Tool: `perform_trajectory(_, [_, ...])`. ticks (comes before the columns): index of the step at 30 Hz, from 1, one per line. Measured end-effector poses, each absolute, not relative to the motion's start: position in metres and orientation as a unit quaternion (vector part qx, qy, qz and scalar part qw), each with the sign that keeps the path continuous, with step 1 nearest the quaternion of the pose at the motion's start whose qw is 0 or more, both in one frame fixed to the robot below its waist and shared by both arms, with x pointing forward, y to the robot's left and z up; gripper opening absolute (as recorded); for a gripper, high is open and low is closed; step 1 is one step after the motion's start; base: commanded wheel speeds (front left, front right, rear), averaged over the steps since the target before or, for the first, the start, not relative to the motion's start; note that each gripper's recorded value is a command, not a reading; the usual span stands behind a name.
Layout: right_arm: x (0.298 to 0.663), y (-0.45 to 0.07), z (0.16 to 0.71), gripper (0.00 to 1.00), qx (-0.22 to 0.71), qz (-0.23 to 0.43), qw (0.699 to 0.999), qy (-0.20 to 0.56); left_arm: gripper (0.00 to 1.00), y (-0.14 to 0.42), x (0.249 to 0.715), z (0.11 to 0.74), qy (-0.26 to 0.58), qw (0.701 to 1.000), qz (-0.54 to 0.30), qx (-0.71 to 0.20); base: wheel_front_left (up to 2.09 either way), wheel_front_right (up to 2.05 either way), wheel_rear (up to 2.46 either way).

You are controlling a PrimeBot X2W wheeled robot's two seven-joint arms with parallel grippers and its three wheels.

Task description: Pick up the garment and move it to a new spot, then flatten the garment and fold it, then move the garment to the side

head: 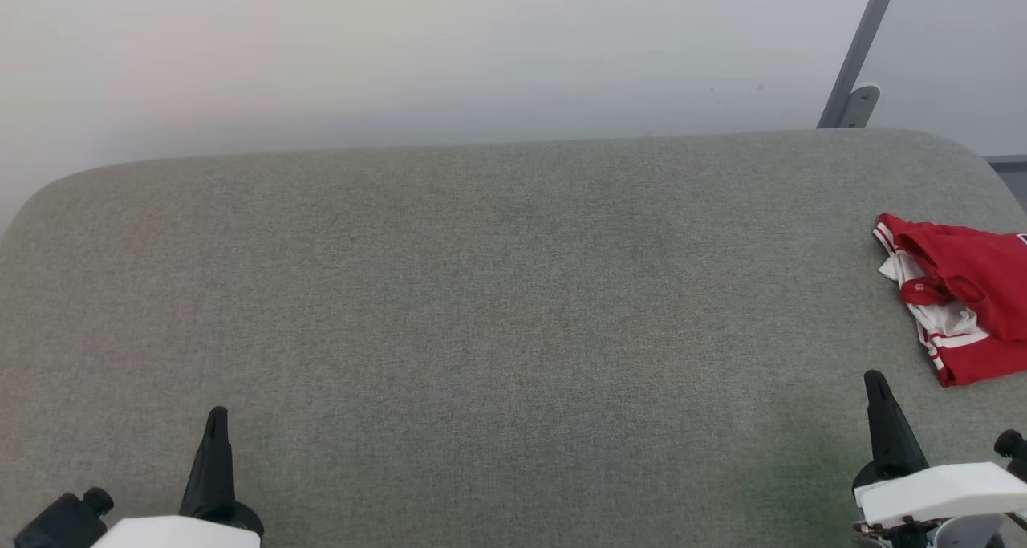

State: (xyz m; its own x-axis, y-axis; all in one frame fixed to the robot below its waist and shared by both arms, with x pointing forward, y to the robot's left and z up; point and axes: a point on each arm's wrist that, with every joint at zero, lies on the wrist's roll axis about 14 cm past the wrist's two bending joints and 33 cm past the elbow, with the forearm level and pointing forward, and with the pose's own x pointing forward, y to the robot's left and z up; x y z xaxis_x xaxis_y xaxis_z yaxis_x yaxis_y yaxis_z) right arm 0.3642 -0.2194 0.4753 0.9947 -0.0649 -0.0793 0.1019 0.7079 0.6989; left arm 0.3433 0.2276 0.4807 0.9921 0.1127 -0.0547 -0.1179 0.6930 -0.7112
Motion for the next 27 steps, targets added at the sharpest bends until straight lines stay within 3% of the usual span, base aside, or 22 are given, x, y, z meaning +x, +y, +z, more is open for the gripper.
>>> perform_trajectory(27, [0.374, -0.213, 0.483, 0.00, 0.522, -0.042, 0.852, 0.021, 0.00, 0.218, 0.362, 0.486, 0.006, 0.847, 0.049, -0.528, 0.00, 0.00, 0.00])
